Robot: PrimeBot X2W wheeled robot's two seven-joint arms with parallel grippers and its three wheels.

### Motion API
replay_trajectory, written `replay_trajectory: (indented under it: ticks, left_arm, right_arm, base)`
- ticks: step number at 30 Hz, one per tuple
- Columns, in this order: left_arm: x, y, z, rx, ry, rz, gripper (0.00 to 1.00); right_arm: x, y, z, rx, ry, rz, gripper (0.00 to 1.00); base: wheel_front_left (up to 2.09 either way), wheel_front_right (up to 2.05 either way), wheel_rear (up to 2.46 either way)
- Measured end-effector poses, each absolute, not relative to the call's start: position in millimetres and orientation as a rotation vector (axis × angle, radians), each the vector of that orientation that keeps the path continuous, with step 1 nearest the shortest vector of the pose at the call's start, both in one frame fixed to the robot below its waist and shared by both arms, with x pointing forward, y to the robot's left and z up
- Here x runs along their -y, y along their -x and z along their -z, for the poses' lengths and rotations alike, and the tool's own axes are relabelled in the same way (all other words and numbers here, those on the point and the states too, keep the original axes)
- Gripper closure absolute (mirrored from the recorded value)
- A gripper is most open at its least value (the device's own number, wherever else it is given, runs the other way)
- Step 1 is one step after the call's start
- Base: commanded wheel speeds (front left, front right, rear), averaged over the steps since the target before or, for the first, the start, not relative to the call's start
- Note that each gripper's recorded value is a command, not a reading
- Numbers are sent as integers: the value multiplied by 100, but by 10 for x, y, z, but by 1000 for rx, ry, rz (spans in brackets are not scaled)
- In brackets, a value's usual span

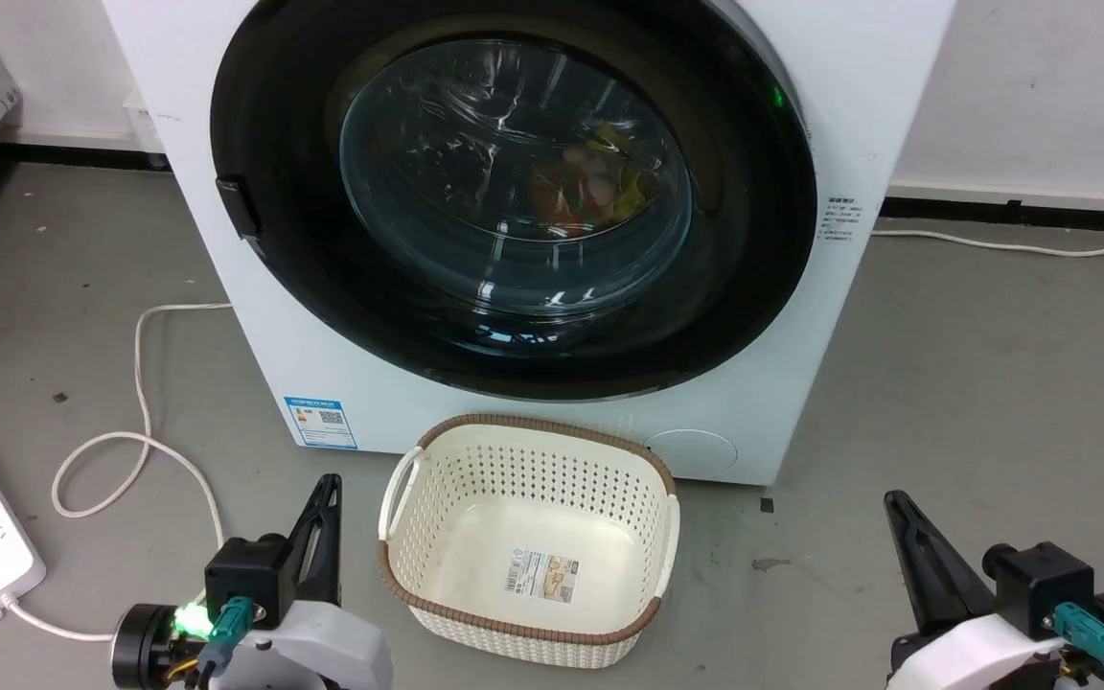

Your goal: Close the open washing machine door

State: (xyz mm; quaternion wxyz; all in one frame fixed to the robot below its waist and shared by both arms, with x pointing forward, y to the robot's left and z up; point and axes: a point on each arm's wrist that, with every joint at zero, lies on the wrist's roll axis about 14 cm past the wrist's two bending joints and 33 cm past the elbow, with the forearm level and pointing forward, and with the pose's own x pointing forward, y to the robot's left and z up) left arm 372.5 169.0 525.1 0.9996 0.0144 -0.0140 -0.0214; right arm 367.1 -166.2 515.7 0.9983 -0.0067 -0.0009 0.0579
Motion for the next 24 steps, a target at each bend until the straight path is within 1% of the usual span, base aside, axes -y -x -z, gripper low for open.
replay_trajectory:
  ticks: [24]
  left_arm:
    - [-1734,-3752,-5303,16,-40,19,100]
  right_arm:
    - [1630,-3679,-5188,-18,37,-125,100]
  base:
    - [0,0,0]
